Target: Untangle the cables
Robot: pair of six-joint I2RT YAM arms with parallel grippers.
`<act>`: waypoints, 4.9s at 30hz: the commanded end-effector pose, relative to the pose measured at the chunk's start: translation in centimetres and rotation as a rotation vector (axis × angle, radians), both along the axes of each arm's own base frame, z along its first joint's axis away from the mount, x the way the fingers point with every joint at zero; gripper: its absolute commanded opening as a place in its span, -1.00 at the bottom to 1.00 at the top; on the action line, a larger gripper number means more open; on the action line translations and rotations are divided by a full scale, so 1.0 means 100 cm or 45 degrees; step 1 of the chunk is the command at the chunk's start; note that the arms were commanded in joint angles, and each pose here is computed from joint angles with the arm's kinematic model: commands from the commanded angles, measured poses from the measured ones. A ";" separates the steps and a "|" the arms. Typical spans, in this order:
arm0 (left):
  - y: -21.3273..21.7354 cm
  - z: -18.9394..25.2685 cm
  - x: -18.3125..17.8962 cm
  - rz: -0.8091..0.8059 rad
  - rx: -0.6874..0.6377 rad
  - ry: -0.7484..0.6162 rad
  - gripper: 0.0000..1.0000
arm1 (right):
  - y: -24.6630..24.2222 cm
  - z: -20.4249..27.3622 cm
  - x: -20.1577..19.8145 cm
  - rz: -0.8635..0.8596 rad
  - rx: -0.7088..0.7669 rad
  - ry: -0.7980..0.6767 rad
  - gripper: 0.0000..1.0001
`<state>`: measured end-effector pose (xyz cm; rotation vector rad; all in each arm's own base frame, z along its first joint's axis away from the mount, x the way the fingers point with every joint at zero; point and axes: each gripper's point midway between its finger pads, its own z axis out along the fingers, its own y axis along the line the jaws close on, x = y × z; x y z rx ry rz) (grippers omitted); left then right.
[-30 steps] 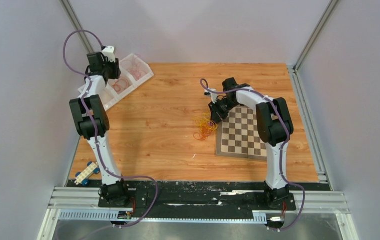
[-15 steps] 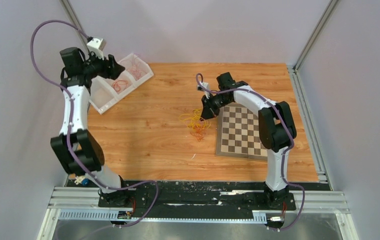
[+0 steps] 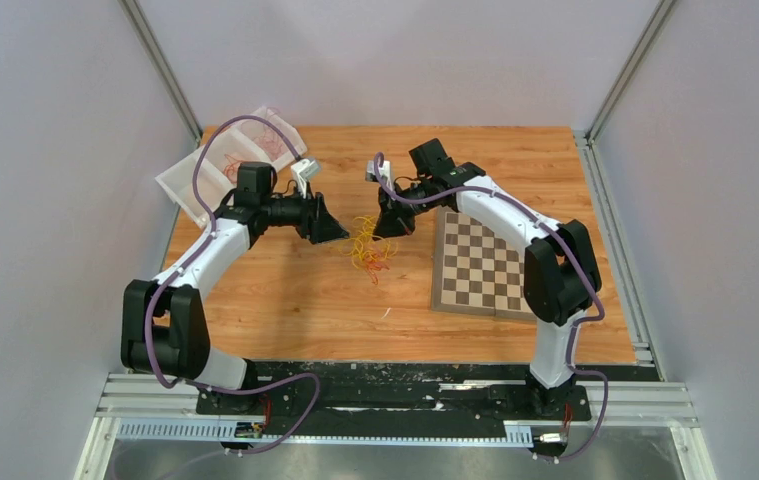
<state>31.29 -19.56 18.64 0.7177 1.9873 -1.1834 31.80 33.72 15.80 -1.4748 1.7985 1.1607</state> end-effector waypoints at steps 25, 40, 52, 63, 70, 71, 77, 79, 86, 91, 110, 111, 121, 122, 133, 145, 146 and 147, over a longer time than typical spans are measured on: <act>0.027 0.229 0.000 0.157 -0.299 -0.508 -1.00 | -0.064 -0.131 0.063 -0.291 -0.479 -0.039 -0.85; 0.129 0.447 0.024 0.652 -0.405 -1.199 -1.00 | -0.093 -0.160 0.055 -0.317 -0.577 0.013 -0.78; 0.218 0.500 0.043 1.152 -0.426 -1.341 -1.00 | -0.107 -0.166 0.049 -0.332 -0.595 0.042 -0.62; 0.228 0.520 0.022 1.194 -0.362 -1.485 -1.00 | -0.122 -0.163 0.057 -0.381 -0.589 0.074 -0.32; 0.229 0.532 0.007 1.206 -0.333 -1.551 -1.00 | -0.125 -0.150 0.063 -0.428 -0.502 0.163 -0.25; 0.232 0.534 0.006 1.228 -0.328 -1.566 -1.00 | -0.125 -0.148 0.064 -0.429 -0.488 0.168 -0.25; 0.240 0.540 0.000 1.279 -0.286 -1.613 -1.00 | -0.125 -0.145 0.063 -0.424 -0.469 0.180 -0.29; 0.248 0.534 0.005 1.327 -0.249 -1.596 -1.00 | -0.124 -0.144 0.062 -0.422 -0.463 0.185 -0.32; 0.293 0.495 0.032 1.508 -0.149 -1.474 -1.00 | -0.121 -0.140 0.060 -0.421 -0.437 0.207 -0.33; 0.313 0.468 0.049 1.560 -0.092 -1.441 -1.00 | -0.120 -0.140 0.058 -0.419 -0.430 0.216 -0.33; 0.348 0.383 0.123 1.483 -0.009 -1.312 -1.00 | -0.119 -0.144 0.064 -0.412 -0.434 0.224 -0.34; 0.357 0.369 0.131 1.498 0.008 -1.279 -1.00 | -0.118 -0.144 0.064 -0.411 -0.435 0.227 -0.34; 0.394 0.313 0.160 1.531 0.081 -1.187 -1.00 | -0.119 -0.145 0.061 -0.423 -0.441 0.257 -0.34; 0.395 0.308 0.164 1.527 0.082 -1.174 -1.00 | -0.119 -0.145 0.062 -0.427 -0.439 0.258 -0.34; 0.406 0.329 0.177 1.531 0.066 -1.240 -1.00 | -0.116 -0.147 0.071 -0.441 -0.440 0.271 -0.34; 0.418 0.343 0.175 1.590 0.098 -1.313 -1.00 | -0.114 -0.146 0.074 -0.443 -0.447 0.281 -0.33; 0.420 0.343 0.175 1.605 0.108 -1.308 -1.00 | -0.114 -0.147 0.074 -0.443 -0.448 0.281 -0.33; 0.419 0.345 0.173 1.607 0.112 -1.312 -1.00 | -0.114 -0.146 0.074 -0.443 -0.447 0.280 -0.33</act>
